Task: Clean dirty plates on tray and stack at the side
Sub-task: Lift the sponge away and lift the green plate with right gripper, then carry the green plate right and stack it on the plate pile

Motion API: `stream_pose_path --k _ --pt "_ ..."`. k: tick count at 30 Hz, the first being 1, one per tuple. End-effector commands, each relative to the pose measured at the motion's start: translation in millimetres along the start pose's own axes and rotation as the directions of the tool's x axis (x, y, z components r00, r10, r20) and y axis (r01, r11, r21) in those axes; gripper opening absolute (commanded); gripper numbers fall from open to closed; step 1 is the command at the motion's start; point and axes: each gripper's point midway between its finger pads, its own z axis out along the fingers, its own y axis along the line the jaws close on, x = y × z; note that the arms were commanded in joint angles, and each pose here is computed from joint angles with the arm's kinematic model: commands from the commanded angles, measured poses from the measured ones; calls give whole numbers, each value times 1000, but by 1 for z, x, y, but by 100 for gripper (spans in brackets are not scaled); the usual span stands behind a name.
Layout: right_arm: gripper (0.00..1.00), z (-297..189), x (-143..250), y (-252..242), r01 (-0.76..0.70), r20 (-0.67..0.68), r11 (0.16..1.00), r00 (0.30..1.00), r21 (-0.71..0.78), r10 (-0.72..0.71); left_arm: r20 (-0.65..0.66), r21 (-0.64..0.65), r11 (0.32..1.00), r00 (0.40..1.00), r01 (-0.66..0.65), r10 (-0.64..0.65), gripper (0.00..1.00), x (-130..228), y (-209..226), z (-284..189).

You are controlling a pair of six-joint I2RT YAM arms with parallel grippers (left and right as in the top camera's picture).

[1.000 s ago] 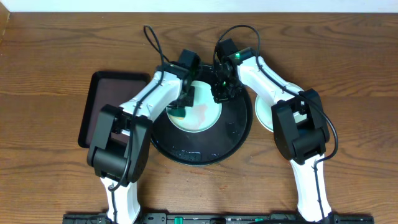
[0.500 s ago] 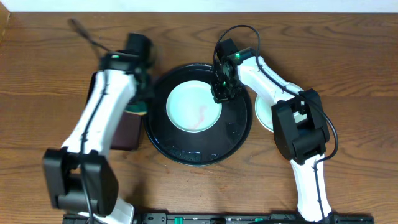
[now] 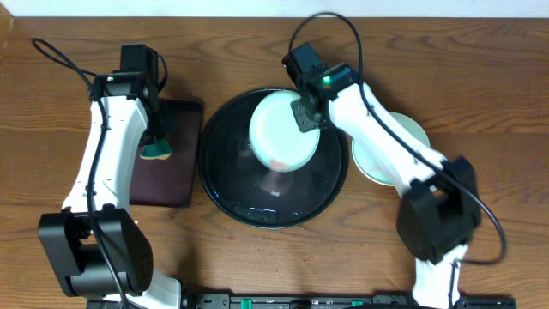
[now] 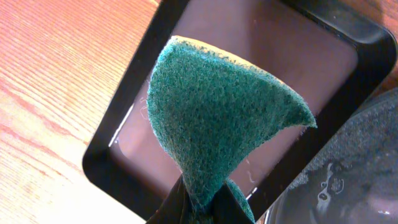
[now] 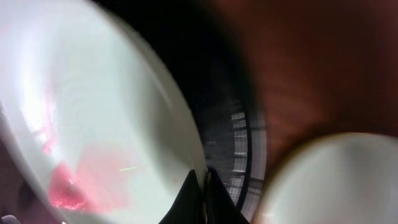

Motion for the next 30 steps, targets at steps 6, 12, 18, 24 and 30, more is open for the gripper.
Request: stream_pose_path --k 6,12,18,24,30 --pt "1 -70 -16 -13 58 194 894 968 445 -159 10 -19 1000 1000 23 -23 7 -3 4 2" --pt "1 -105 -17 -3 29 271 792 931 610 -242 8 -19 1000 1000 23 -23 8 -2 5 2" --pt "1 -136 -17 -2 -45 338 696 895 717 -291 7 -19 999 1000 27 -27 8 -2 5 2" --pt "1 -152 -17 -1 -93 380 651 870 753 -314 7 -19 999 999 34 -34 8 -2 5 2" --pt "1 -147 -14 2 -107 395 683 875 723 -281 7 -19 999 999 34 -33 7 -2 5 2"
